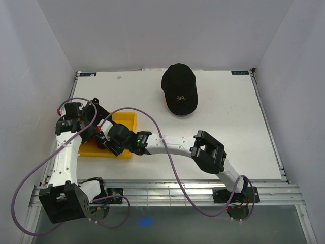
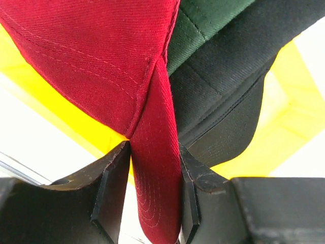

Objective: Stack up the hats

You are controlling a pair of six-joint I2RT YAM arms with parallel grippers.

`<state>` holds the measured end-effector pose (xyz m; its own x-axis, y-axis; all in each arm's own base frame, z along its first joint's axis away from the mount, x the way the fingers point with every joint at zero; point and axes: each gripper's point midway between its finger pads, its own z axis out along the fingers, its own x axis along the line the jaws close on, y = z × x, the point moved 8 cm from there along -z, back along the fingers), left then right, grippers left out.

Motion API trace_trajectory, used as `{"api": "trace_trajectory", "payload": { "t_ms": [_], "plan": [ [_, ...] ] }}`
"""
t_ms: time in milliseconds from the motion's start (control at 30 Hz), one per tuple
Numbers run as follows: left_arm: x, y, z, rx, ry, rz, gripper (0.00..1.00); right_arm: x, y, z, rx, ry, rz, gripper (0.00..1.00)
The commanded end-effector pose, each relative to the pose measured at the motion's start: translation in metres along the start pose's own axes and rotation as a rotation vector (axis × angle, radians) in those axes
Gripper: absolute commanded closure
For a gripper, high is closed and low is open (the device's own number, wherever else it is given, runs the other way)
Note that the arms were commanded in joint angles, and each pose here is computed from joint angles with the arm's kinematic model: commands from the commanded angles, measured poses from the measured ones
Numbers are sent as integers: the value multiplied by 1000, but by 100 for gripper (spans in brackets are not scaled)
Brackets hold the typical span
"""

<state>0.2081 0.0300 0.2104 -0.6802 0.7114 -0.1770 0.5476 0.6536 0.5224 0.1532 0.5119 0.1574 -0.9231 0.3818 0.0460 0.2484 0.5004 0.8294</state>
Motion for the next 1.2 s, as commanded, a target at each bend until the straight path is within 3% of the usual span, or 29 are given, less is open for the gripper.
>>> {"api": "trace_trajectory", "payload": {
  "t_ms": [0,100,133,167,267,633,867,1167],
  "plan": [
    [-8,14,-22,-82,-76,-4,51,-1,29,2,-133,-64,0,55],
    [-7,13,-23,-81,-79,-3,51,-2,30,-1,-149,-85,0,60],
    [-7,13,-23,-82,-78,-3,49,-2,33,-1,-171,-91,2,65],
    [-7,14,-25,-88,-82,-4,47,-3,32,-2,-170,-98,4,79],
    [-7,17,-29,-103,-91,1,42,-4,37,-11,-186,-105,5,92],
    [-31,57,-78,-243,-260,31,8,-5,75,-69,-276,-98,-3,92],
    [-45,74,-102,-290,-363,68,5,-12,87,-88,-243,-176,-23,92],
    [-69,92,-127,-303,-547,96,5,-13,117,-132,-270,-139,22,92]
  ]
}}
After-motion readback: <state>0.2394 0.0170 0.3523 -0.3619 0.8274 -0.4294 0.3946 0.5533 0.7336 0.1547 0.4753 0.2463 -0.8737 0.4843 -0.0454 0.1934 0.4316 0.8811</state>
